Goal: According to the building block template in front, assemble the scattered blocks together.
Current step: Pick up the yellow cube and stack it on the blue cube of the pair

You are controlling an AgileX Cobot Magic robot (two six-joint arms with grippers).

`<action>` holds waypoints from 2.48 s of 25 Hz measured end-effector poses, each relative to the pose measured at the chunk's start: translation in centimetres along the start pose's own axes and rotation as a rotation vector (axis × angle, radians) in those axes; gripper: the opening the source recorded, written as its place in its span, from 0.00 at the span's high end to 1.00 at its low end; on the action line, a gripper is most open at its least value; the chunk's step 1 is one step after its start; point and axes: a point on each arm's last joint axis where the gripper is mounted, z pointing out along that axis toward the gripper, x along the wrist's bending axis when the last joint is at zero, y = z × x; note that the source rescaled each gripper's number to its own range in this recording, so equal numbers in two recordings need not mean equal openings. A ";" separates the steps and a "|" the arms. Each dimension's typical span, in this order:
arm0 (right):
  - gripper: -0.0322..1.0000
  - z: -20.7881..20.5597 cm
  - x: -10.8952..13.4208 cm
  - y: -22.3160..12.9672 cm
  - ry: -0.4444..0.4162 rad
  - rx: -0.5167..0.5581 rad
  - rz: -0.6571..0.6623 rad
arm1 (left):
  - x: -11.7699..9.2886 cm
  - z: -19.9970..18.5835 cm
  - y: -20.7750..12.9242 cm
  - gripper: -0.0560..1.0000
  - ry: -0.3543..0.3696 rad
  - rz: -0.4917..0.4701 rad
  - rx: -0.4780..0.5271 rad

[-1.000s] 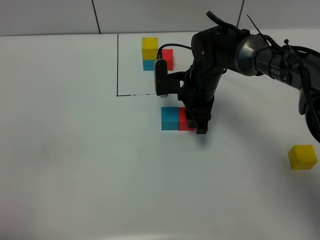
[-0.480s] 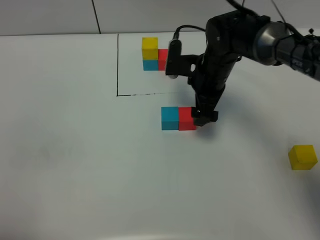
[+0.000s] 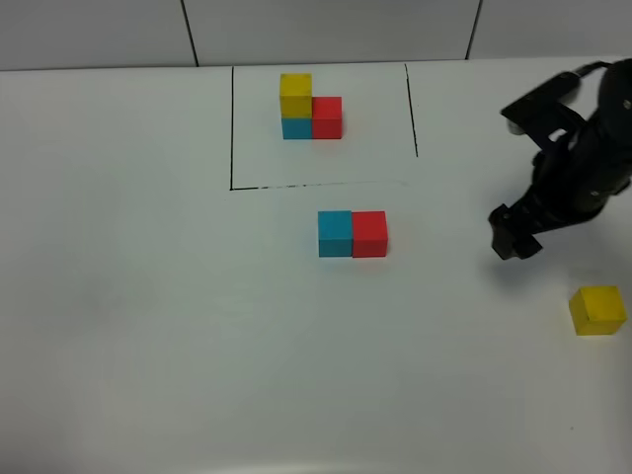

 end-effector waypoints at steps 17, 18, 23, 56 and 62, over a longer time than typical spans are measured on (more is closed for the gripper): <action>0.13 1.5 -2.6 -6.1 0.002 0.072 0.356 | 0.0 0.0 0.0 0.23 0.000 0.000 0.000; 0.13 1.5 -2.8 -6.2 0.001 0.072 0.365 | 0.0 0.0 0.0 0.23 0.000 0.000 0.000; 0.19 1.5 -2.9 -6.3 0.002 0.076 0.375 | 0.0 0.0 0.0 0.23 0.000 0.000 0.000; 0.31 3.4 -3.2 -7.2 0.029 0.166 0.494 | 0.0 0.0 0.0 0.23 0.000 0.000 0.000; 0.78 3.4 -3.1 -7.3 0.032 0.177 0.505 | 0.0 0.0 0.0 0.23 0.000 0.000 0.000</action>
